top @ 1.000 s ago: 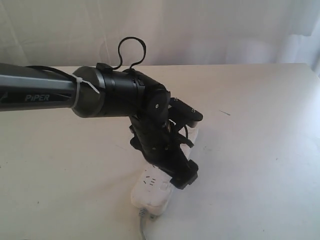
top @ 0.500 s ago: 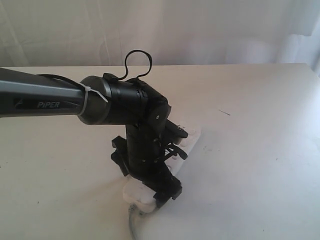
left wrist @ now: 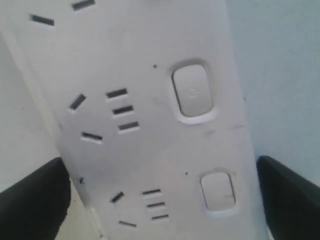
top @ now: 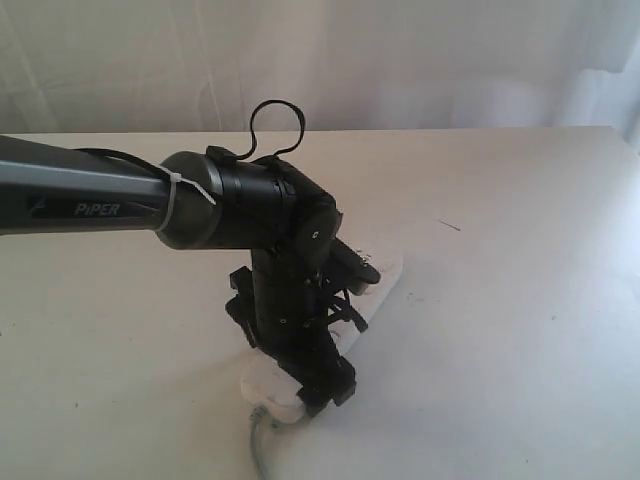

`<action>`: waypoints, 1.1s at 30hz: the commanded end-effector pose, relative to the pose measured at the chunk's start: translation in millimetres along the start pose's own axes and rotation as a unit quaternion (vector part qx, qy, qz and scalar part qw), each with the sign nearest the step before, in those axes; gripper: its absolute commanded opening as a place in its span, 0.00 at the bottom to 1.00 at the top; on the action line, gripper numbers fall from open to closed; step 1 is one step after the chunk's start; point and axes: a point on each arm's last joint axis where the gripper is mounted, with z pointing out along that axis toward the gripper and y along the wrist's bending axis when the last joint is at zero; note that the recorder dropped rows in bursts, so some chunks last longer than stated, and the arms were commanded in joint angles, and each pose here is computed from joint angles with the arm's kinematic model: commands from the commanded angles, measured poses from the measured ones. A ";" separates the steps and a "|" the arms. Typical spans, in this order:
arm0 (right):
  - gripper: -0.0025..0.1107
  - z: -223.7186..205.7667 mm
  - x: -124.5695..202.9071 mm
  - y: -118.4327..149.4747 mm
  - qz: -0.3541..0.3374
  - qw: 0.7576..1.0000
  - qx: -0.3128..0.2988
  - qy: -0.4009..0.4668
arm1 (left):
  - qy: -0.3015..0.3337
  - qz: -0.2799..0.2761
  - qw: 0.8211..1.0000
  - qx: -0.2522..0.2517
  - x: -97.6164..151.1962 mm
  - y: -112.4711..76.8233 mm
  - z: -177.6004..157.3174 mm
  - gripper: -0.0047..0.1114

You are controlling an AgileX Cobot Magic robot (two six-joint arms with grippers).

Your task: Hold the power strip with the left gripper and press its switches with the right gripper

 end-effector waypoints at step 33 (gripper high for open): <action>0.02 -0.2 -0.6 0.1 -0.001 1.000 -0.001 -0.008 | -0.062 0.412 0.909 -0.018 0.7 -1.2 -40.4 0.04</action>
